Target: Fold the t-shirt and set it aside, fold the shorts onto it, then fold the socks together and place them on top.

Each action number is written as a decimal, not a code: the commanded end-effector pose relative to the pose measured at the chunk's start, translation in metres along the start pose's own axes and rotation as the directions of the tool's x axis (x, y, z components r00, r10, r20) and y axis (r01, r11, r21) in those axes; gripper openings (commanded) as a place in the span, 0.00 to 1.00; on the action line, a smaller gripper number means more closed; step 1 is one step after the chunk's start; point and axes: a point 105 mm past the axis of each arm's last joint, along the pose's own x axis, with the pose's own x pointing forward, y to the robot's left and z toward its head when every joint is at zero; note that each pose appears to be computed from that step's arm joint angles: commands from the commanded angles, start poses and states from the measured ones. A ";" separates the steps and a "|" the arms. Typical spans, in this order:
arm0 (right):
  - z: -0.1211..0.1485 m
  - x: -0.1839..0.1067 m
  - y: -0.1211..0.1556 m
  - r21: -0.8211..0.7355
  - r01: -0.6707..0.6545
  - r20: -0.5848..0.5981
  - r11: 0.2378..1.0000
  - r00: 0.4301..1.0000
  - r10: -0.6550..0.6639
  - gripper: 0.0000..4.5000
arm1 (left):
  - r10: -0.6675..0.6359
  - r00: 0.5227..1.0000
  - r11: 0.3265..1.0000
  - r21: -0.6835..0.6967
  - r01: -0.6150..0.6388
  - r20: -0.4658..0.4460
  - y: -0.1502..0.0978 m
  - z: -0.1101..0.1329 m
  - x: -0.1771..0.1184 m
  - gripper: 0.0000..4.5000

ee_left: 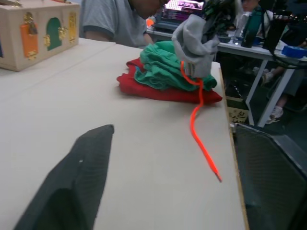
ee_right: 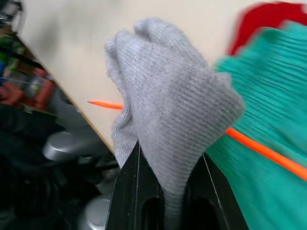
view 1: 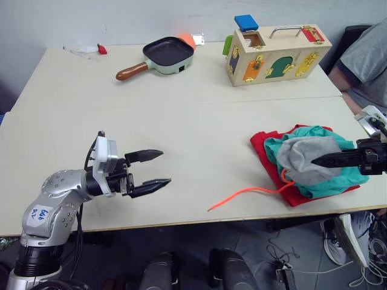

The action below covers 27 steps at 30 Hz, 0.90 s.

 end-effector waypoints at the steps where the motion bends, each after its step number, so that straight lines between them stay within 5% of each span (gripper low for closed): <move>1: -0.010 -0.008 -0.024 -0.029 0.071 -0.073 0.997 0.995 -0.073 0.00 | -0.042 0.999 0.999 0.013 0.042 0.022 -0.010 0.009 0.008 1.00; 7: -0.011 -0.001 -0.066 -0.135 0.251 -0.099 0.959 0.959 -0.265 0.00 | -0.043 0.999 0.999 0.021 0.042 0.010 -0.010 0.012 0.008 1.00; 13: -0.011 0.006 -0.083 -0.076 0.355 -0.059 0.932 0.931 -0.359 0.00 | -0.015 1.000 0.998 0.054 0.015 -0.001 -0.004 0.016 0.003 1.00; 14: -0.009 0.003 -0.081 -0.084 0.342 -0.054 0.936 0.936 -0.347 0.16 | -0.012 1.000 0.999 0.042 0.012 -0.007 -0.004 0.016 0.001 1.00; 25: 0.023 -0.065 -0.042 -0.130 0.308 0.078 0.942 0.951 -0.300 0.99 | 0.029 0.995 0.999 -0.019 -0.032 -0.098 0.001 0.002 -0.028 1.00; 27: 0.028 -0.065 -0.033 -0.176 0.273 0.101 0.946 0.961 -0.258 1.00 | 0.044 0.991 0.998 -0.034 -0.049 -0.126 0.002 -0.001 -0.037 1.00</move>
